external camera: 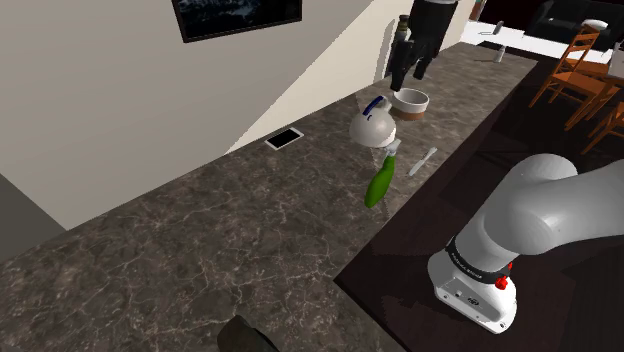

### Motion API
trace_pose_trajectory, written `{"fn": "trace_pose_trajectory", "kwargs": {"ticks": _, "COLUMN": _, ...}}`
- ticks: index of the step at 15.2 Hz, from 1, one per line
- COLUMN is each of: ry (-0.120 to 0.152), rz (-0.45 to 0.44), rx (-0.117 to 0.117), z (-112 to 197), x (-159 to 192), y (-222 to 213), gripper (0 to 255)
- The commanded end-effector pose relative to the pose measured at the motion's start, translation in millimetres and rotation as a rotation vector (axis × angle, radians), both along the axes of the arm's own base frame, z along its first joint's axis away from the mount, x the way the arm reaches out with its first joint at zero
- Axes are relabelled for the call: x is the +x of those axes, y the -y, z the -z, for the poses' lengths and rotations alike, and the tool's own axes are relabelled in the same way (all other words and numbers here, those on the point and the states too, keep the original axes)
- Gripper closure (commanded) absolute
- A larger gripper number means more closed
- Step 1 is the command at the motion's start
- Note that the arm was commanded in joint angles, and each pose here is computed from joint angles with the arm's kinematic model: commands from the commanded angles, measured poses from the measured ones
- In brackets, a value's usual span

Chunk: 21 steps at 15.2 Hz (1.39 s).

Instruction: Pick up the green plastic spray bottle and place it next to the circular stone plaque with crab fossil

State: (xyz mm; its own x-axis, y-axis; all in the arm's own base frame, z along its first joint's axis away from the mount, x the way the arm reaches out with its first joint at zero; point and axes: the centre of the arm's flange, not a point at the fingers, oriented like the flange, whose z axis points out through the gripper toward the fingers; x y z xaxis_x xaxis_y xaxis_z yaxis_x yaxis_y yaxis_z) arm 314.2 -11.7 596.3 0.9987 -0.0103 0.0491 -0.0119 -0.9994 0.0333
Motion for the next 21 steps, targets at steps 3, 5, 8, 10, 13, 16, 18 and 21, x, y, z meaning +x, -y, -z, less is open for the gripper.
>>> {"fn": "trace_pose_trajectory", "kwargs": {"ticks": 3, "ry": 0.043, "rz": 0.158, "rx": -0.035, "z": 24.0, "x": -16.3, "y": -12.7, "gripper": 0}}
{"fn": "trace_pose_trajectory", "kwargs": {"ticks": 5, "ry": 0.087, "rz": 0.315, "rx": -0.070, "z": 49.2, "x": -29.5, "y": -27.0, "gripper": 0}}
{"fn": "trace_pose_trajectory", "kwargs": {"ticks": 8, "ry": 0.151, "rz": 0.552, "rx": -0.123, "z": 88.8, "x": -42.7, "y": -49.8, "gripper": 0}}
{"fn": "trace_pose_trajectory", "kwargs": {"ticks": 10, "ry": 0.195, "rz": 0.710, "rx": -0.158, "z": 116.2, "x": -47.1, "y": -65.2, "gripper": 0}}
{"fn": "trace_pose_trajectory", "kwargs": {"ticks": 13, "ry": 0.260, "rz": 0.946, "rx": -0.210, "z": 158.5, "x": -46.9, "y": -87.0, "gripper": 0}}
{"fn": "trace_pose_trajectory", "kwargs": {"ticks": 16, "ry": 0.325, "rz": 1.183, "rx": -0.263, "z": 201.6, "x": -39.1, "y": -105.6, "gripper": 0}}
{"fn": "trace_pose_trajectory", "kwargs": {"ticks": 18, "ry": 0.368, "rz": 1.341, "rx": -0.298, "z": 230.4, "x": -30.2, "y": -115.3, "gripper": 0}}
{"fn": "trace_pose_trajectory", "kwargs": {"ticks": 21, "ry": 0.406, "rz": 1.479, "rx": -0.329, "z": 260.3, "x": -20.0, "y": -119.1, "gripper": 0}}
